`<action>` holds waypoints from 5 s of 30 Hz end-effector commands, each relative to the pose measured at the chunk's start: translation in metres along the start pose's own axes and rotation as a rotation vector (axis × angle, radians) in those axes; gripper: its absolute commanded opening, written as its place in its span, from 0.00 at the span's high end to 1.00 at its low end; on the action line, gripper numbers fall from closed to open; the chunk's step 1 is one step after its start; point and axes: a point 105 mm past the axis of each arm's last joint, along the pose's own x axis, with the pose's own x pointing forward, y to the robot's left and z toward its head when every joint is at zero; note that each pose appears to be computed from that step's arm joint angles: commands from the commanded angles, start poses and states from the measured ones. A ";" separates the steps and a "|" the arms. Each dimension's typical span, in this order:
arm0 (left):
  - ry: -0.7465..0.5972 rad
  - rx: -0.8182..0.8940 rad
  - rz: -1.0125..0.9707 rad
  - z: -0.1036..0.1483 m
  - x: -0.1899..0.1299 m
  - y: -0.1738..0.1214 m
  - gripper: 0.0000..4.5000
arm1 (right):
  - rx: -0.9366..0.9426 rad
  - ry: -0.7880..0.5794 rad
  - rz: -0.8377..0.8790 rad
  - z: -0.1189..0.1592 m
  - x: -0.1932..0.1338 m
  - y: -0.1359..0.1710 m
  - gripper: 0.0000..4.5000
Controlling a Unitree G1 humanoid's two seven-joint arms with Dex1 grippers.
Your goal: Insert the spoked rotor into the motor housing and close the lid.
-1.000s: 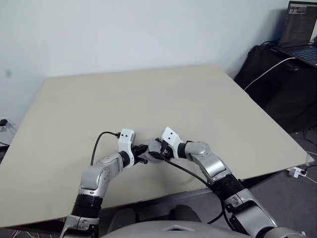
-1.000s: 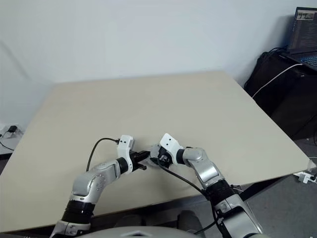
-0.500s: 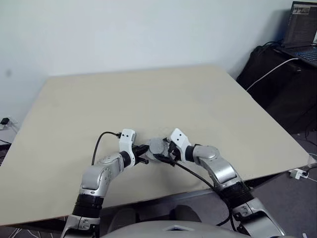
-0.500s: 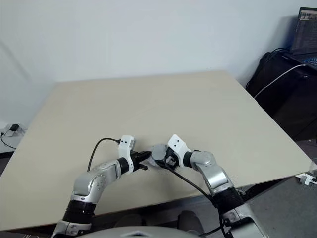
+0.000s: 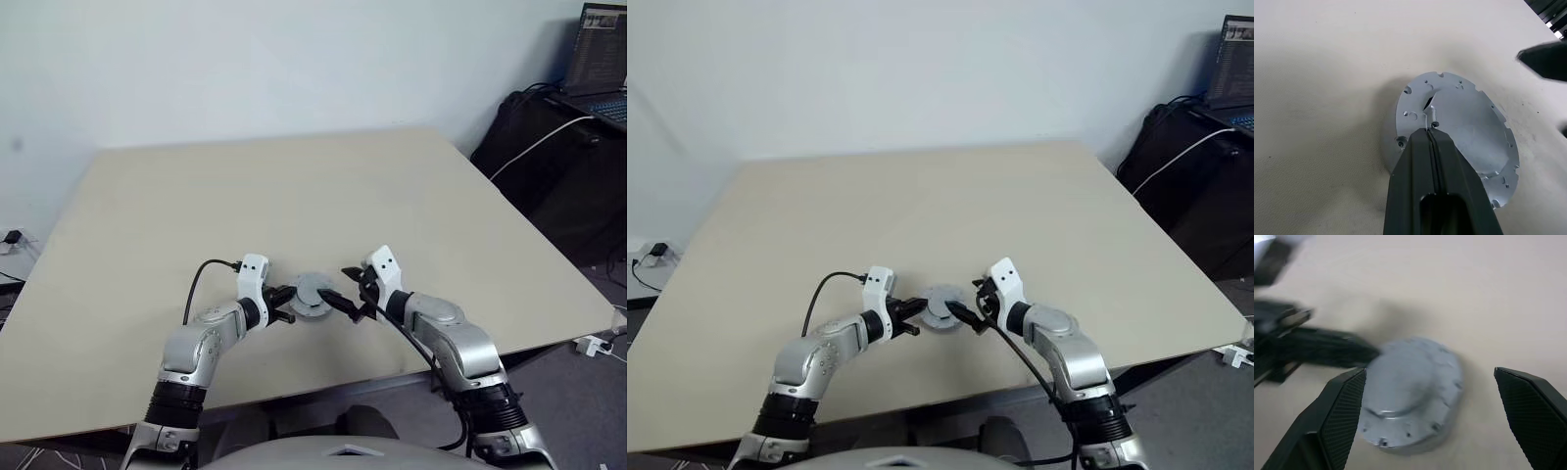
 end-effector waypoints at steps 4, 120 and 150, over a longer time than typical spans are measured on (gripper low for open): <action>0.023 0.010 -0.044 -0.004 0.005 -0.011 1.00 | 0.215 -0.013 -0.012 -0.002 0.003 0.012 0.01; 0.049 0.012 -0.027 -0.017 -0.002 -0.008 1.00 | 0.853 -0.026 0.205 -0.019 -0.001 0.041 0.72; -0.398 -0.281 0.119 0.031 -0.045 0.018 1.00 | 0.906 -0.066 0.190 -0.021 -0.004 0.041 0.73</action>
